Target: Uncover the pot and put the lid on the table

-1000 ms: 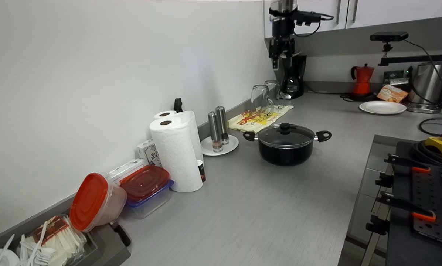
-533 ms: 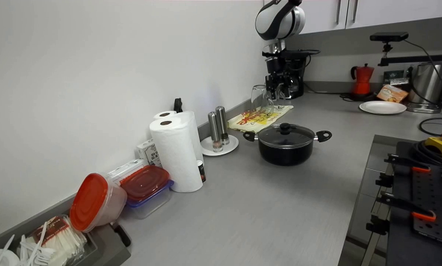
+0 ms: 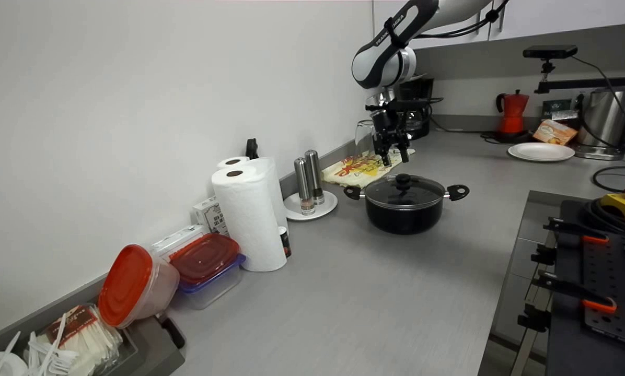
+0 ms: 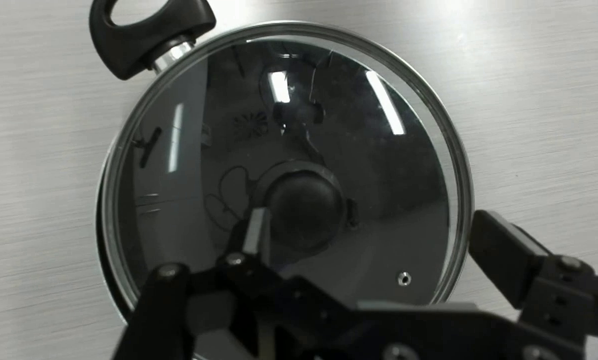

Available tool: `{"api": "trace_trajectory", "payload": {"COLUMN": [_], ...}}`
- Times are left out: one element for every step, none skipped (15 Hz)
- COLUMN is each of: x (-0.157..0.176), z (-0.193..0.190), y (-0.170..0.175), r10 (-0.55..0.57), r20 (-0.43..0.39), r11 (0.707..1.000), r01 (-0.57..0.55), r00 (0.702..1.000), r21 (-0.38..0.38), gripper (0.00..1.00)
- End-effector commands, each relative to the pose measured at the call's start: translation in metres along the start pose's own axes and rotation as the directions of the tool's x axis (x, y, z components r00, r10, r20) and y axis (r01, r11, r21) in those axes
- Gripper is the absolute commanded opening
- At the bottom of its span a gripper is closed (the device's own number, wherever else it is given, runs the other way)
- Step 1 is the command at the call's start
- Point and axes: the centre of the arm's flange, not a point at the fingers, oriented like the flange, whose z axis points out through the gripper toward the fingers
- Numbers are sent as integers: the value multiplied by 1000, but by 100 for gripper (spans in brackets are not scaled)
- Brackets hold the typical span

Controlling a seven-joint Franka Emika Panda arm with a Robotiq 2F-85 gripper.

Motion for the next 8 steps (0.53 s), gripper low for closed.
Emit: {"api": "trace_trajectory", "payload": {"x": [20,20,22,23,25,26,29,30], "z": [-1,2,4,6,10,12,17,21], "y": [9,12,15,18,21,23,25,26], "r10": [29,32,36,39,41,42,43,43], "r20": [32,36,41,47,54,62,73,82], "r11": [999,999,999,999,998,998,998,998], "r01": [-29,-33,-37,-41,-43,-45,-46,-47], "r00": [999,999,999,998,998,997,996,996], "r21": [27,30,33,36,40,44,48,51], "gripper": [100,100,100,100,100,100,100,100]}}
